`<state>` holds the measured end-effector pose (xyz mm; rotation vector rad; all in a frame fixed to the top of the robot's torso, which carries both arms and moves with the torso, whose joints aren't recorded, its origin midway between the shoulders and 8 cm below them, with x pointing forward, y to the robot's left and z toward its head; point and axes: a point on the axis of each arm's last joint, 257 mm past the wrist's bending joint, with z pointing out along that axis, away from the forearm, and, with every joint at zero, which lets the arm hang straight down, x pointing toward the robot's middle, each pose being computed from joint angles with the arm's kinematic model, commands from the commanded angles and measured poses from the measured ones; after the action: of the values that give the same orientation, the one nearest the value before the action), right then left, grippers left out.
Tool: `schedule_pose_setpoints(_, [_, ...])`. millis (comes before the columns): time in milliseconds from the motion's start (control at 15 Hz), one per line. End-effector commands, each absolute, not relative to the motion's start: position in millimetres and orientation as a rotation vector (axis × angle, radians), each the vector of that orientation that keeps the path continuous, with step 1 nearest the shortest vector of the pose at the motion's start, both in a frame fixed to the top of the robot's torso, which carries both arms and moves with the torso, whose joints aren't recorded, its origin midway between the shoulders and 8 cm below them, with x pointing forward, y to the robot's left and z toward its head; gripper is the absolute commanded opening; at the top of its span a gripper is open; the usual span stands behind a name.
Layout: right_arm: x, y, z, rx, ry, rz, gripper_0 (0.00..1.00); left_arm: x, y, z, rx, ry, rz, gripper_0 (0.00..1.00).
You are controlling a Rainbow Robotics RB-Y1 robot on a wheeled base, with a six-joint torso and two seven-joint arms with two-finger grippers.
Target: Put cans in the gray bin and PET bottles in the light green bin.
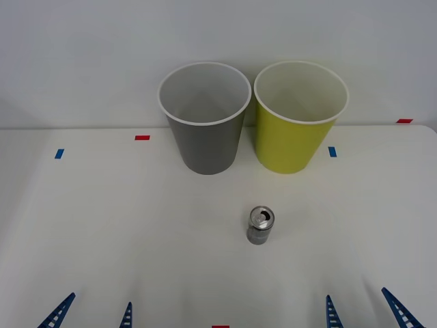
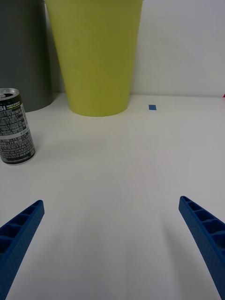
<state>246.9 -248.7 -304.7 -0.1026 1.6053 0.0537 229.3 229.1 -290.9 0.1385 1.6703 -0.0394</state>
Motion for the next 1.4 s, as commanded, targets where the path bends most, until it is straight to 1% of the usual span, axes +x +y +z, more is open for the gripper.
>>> schedule_pose_setpoints(67, [246.9,-248.7,-304.7,-0.103,1.605,0.054,1.0,229.3,229.1,-290.9,0.139,1.67,-0.039,1.0])
schedule_pose_setpoints(1400, [246.9,-248.7,-304.7,-0.103,1.605,0.054,1.0,229.3,229.1,-290.9,0.139,1.67,-0.039,1.0])
